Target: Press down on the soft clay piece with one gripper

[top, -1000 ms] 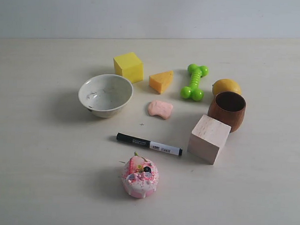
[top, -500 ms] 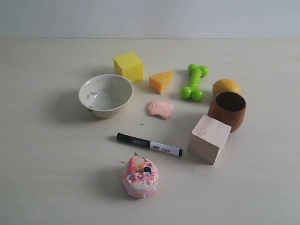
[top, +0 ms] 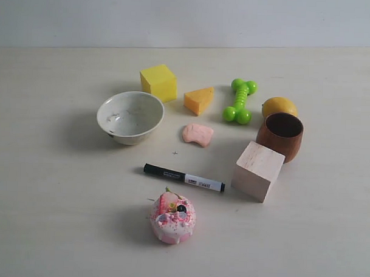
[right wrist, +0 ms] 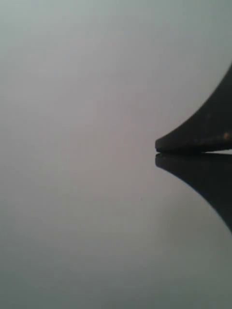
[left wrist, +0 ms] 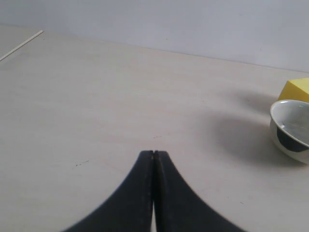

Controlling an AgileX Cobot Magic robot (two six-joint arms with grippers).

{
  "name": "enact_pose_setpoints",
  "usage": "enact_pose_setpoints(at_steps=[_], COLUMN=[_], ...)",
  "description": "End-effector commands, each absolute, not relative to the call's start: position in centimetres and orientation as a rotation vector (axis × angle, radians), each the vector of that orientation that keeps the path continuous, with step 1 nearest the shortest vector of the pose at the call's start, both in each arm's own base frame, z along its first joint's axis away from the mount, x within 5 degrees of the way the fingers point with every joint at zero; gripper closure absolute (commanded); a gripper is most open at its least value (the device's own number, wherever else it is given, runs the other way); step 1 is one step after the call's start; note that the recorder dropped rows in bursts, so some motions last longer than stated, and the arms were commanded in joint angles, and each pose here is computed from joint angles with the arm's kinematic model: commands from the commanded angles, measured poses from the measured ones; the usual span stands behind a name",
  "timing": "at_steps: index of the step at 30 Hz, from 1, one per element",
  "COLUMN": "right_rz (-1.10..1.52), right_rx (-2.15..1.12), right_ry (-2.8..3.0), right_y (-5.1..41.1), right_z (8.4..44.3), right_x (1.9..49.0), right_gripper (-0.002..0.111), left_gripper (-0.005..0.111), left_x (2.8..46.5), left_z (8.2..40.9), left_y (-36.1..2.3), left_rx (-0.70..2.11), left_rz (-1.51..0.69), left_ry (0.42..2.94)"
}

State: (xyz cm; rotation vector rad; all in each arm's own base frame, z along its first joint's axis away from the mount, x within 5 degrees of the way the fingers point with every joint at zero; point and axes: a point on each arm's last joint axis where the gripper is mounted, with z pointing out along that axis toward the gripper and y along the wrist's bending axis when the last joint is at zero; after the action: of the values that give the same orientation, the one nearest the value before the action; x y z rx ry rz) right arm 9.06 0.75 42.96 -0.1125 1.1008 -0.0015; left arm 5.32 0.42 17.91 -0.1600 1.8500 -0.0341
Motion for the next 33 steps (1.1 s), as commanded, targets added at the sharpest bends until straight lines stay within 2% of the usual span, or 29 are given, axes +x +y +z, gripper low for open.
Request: enact_pose_setpoints(at_steps=[1, 5, 10, 18, 22, 28, 33], right_rz=[0.143, 0.336, 0.579, 0.729, 0.763, 0.813, 0.726], right_rx=[-0.349, -0.532, -0.548, -0.597, -0.563, -0.468, -0.280], right_ry=[1.185, 1.461, 1.762, 1.968, 1.999, 1.971, 1.971], right_y=[3.1, 5.5, 8.0, 9.8, 10.0, 10.0, 9.1], right_z=[43.3, 40.4, 35.2, 29.6, 28.7, 29.1, 29.0], right_x=[13.3, 17.9, 22.8, 26.5, 27.2, 27.5, 29.1], right_gripper=[0.108, 0.108, 0.108, 0.108, 0.108, 0.108, 0.108], left_gripper=[0.107, 0.107, 0.107, 0.107, 0.107, 0.107, 0.107], left_x=[5.3, 5.3, 5.3, 5.3, 5.3, 5.3, 5.3], left_z=[18.1, 18.1, 18.1, 18.1, 18.1, 18.1, 18.1], left_y=[0.4, 0.4, 0.4, 0.4, 0.4, 0.4, 0.4], left_rx=[-0.144, -0.144, -0.144, -0.144, -0.144, -0.144, -0.144], left_rz=[-0.030, -0.030, -0.030, -0.030, -0.030, -0.030, -0.030], left_ry=[1.834, 1.834, 1.834, 1.834, 1.834, 1.834, 1.834])
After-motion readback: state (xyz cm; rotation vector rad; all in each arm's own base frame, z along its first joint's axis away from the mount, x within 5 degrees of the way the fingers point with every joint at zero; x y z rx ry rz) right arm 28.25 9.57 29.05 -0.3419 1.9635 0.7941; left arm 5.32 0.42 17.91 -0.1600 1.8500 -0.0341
